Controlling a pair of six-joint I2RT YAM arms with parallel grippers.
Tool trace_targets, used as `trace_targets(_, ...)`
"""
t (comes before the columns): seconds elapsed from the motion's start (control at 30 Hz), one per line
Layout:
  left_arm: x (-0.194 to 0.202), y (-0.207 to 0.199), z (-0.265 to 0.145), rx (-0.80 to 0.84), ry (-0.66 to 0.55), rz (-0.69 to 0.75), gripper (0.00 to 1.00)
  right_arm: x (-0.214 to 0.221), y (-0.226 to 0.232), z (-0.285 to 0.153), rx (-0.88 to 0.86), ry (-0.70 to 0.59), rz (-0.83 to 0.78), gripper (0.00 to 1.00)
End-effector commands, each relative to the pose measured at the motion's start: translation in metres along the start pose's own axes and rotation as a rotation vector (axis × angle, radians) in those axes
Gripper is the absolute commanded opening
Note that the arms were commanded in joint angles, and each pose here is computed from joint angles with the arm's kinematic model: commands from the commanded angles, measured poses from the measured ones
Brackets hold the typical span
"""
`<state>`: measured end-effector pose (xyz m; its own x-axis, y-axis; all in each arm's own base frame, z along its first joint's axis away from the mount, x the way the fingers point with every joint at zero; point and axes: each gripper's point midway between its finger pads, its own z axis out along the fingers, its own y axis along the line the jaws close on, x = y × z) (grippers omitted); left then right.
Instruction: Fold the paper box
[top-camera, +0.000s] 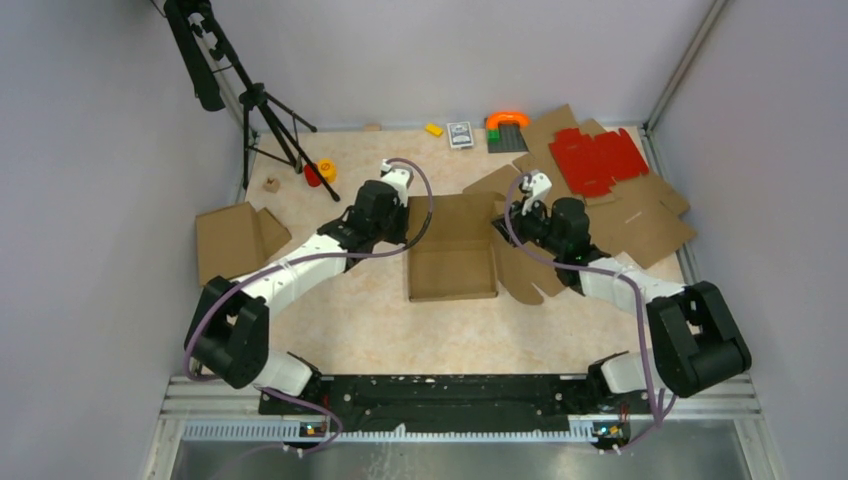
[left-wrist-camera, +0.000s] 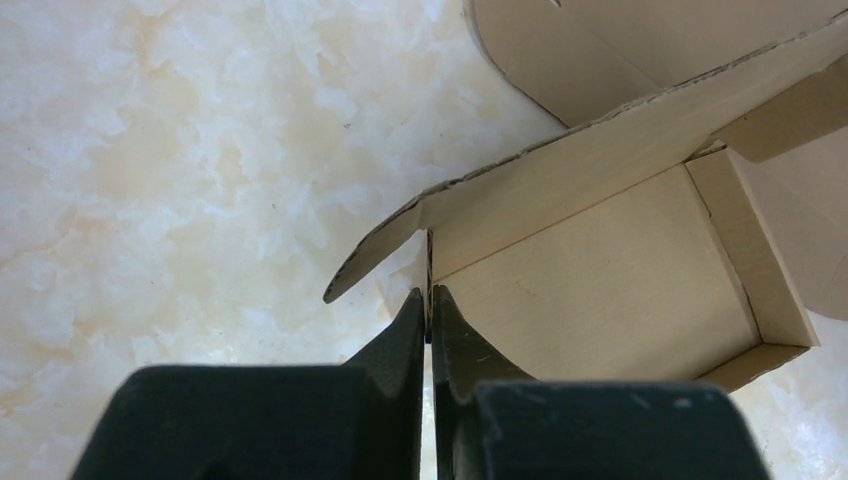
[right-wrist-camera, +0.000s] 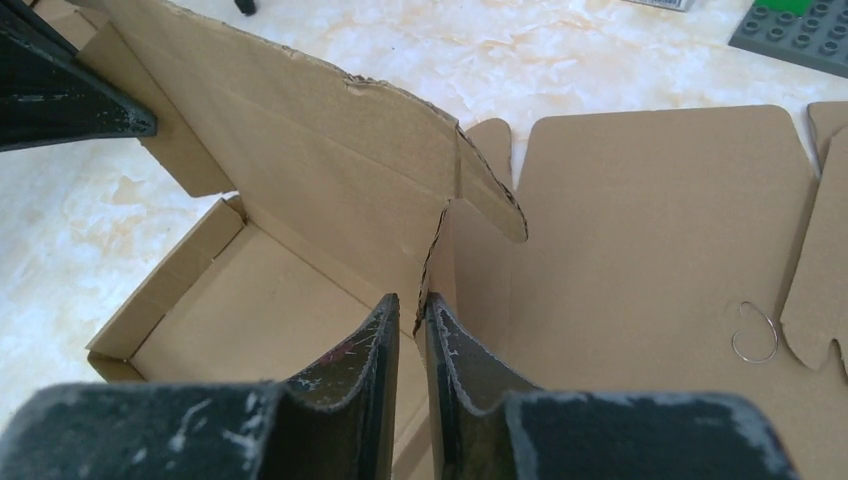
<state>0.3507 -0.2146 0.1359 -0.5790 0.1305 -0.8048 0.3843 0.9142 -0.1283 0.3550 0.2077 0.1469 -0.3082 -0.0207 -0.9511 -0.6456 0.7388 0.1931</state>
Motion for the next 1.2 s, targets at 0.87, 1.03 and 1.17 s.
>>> trace_targets(0.87, -0.009, -0.022, -0.002, -0.02, -0.173, -0.374, 0.0, -0.009, 0.049, -0.016, 0.269, -0.252, -0.007, 0.0)
trace_targets(1.03, 0.001, -0.021, -0.012, -0.051, -0.211, -0.325, 0.0, 0.004, 0.055, -0.022, 0.281, -0.249, -0.008, 0.0)
trace_targets(1.17, 0.013, -0.022, -0.013, -0.053, -0.187, -0.311, 0.0, 0.014, 0.056, -0.026, 0.271, -0.23, -0.001, 0.0)
